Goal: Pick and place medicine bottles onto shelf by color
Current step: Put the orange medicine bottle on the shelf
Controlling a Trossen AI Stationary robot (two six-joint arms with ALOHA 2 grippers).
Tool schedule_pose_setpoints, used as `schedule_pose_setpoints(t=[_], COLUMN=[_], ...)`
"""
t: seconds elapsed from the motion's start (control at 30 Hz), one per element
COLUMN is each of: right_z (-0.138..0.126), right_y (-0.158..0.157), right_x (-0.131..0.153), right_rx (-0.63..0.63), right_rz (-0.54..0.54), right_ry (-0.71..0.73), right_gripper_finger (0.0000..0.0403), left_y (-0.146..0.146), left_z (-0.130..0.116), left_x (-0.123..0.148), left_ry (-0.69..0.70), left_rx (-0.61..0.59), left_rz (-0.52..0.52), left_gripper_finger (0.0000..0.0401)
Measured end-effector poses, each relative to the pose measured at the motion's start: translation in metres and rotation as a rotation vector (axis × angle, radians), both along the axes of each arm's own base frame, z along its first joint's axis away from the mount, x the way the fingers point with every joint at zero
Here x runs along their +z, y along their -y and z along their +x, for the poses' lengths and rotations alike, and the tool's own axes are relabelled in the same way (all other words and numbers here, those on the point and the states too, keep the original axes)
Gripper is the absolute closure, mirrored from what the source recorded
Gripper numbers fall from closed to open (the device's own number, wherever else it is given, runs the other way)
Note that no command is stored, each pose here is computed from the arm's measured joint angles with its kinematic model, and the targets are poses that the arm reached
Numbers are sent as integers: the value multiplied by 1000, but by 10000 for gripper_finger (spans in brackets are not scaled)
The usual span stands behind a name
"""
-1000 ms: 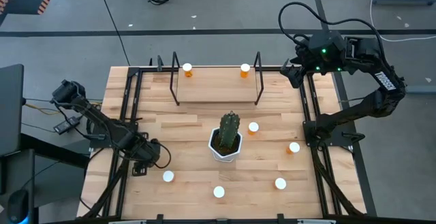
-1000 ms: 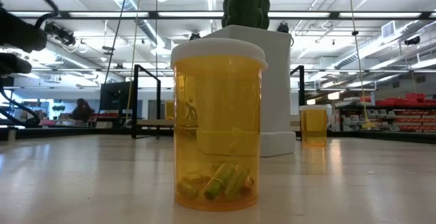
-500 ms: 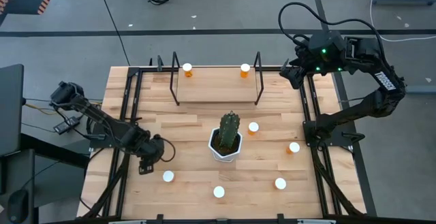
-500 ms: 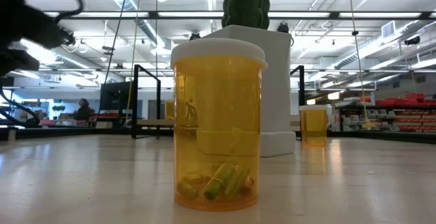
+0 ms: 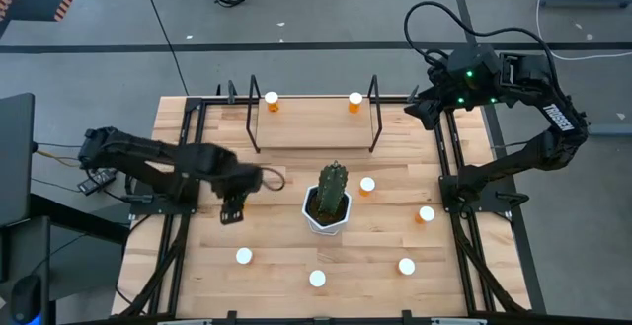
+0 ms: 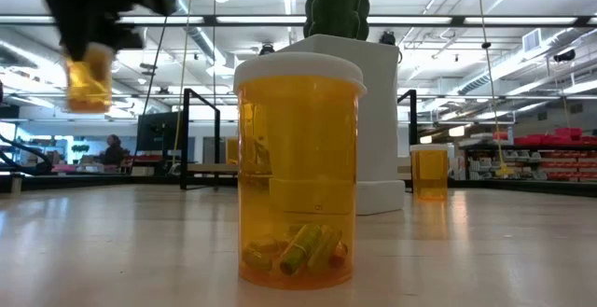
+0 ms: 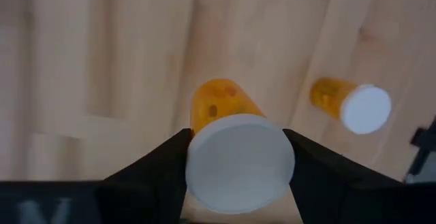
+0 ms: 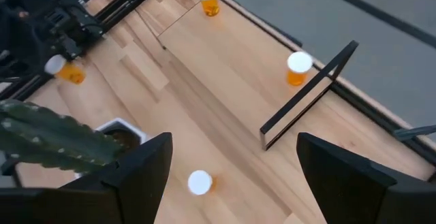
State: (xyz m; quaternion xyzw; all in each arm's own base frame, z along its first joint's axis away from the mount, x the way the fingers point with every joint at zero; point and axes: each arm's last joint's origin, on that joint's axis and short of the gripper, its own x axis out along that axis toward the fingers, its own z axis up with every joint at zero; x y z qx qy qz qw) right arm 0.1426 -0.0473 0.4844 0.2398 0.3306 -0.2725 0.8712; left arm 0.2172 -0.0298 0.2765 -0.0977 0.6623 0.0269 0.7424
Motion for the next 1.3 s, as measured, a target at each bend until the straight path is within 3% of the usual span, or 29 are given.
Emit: schedule_pose_setpoints(t=[0.23,0.6,0.83,1.1,1.3], right_z=[0,0,0,0,0], right_y=[0,0,0,0,0], right_x=[0,0,0,0,0], right_rx=[-14,-17,-17,-10,-7], right_rz=[17,19,19,26,23], right_ry=[8,9,9,11,10], right_gripper_finger=[81,81,81,81,81], left_y=[-44,-129,-167,-196,-205], left_z=[50,91,99,85,86], left_x=[27,36,43,12,-10], left_ry=[62,60,80,-18,19], left_rx=[-17,20,-59,-110,-157], left_rz=[93,211,266,242,273], left_gripper_finger=[182,182,187,181,186])
